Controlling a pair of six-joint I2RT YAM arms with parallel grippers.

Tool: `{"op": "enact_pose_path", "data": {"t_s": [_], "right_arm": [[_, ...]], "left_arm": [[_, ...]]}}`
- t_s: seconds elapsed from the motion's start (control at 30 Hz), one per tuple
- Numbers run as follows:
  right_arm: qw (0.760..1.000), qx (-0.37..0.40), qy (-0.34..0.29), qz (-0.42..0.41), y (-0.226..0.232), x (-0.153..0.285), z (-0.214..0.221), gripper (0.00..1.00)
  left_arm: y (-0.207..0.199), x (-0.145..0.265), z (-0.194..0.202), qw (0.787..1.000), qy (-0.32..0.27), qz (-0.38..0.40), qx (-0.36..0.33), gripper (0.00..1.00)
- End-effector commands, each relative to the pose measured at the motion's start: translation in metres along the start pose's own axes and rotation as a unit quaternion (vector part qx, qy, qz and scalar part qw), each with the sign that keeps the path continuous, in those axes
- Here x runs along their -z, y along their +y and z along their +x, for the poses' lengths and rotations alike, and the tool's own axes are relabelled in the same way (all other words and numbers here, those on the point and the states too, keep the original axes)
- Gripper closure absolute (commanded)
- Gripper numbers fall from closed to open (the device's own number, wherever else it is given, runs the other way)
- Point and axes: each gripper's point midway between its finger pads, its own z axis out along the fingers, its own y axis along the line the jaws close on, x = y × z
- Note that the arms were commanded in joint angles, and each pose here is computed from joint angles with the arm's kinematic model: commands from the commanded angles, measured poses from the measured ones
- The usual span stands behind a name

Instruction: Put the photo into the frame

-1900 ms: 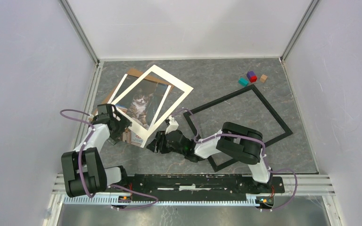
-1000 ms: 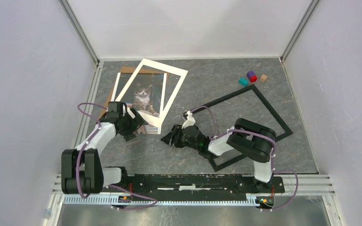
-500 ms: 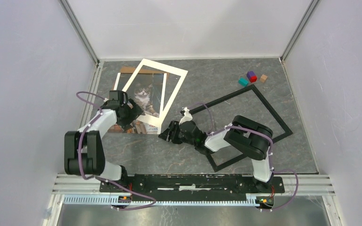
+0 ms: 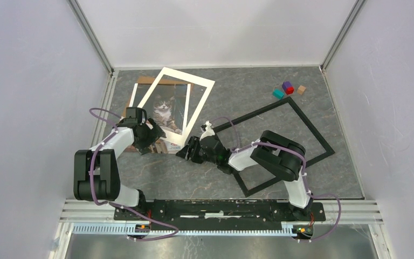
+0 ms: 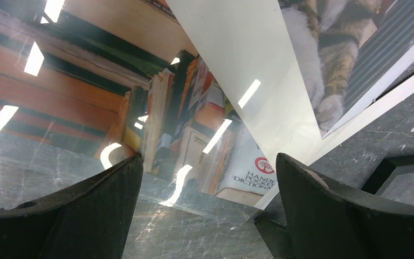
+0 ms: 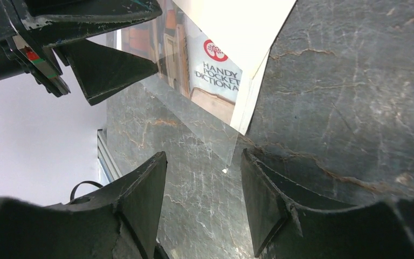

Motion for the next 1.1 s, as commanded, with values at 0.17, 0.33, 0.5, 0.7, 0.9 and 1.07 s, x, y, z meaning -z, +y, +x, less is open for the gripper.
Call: {"op": "enact_pose_path", "data": {"t_s": [0.17, 0.33, 0.5, 0.7, 0.9, 1.07], "right_arm": [[0.999, -0.023, 0.022, -0.008, 0.005, -0.011, 0.009, 0.40], [0.998, -0.028, 0.025, -0.053, 0.028, -0.007, 0.006, 0.40], [0.997, -0.022, 0.019, -0.067, 0.038, 0.010, -0.001, 0.39], [0.998, 0.054, 0.000, -0.027, 0.021, 0.036, -0.015, 0.38], [0.979, 0.202, 0.028, 0.012, 0.008, 0.027, -0.025, 0.33], [0.974, 0.222, 0.051, -0.005, 0.014, 0.004, -0.021, 0.30]], "left_arm": [[0.017, -0.007, 0.023, 0.999, 0.035, -0.017, -0.006, 0.00], [0.007, -0.006, 0.027, 0.999, 0.047, 0.013, -0.008, 0.00], [0.011, -0.003, 0.044, 0.998, 0.067, 0.020, 0.002, 0.00], [0.018, 0.005, 0.053, 0.998, 0.059, 0.020, 0.021, 0.00], [0.006, 0.043, 0.007, 0.999, -0.042, 0.022, -0.024, 0.00], [-0.022, 0.069, -0.026, 0.991, -0.102, 0.073, -0.054, 0.00]]}}
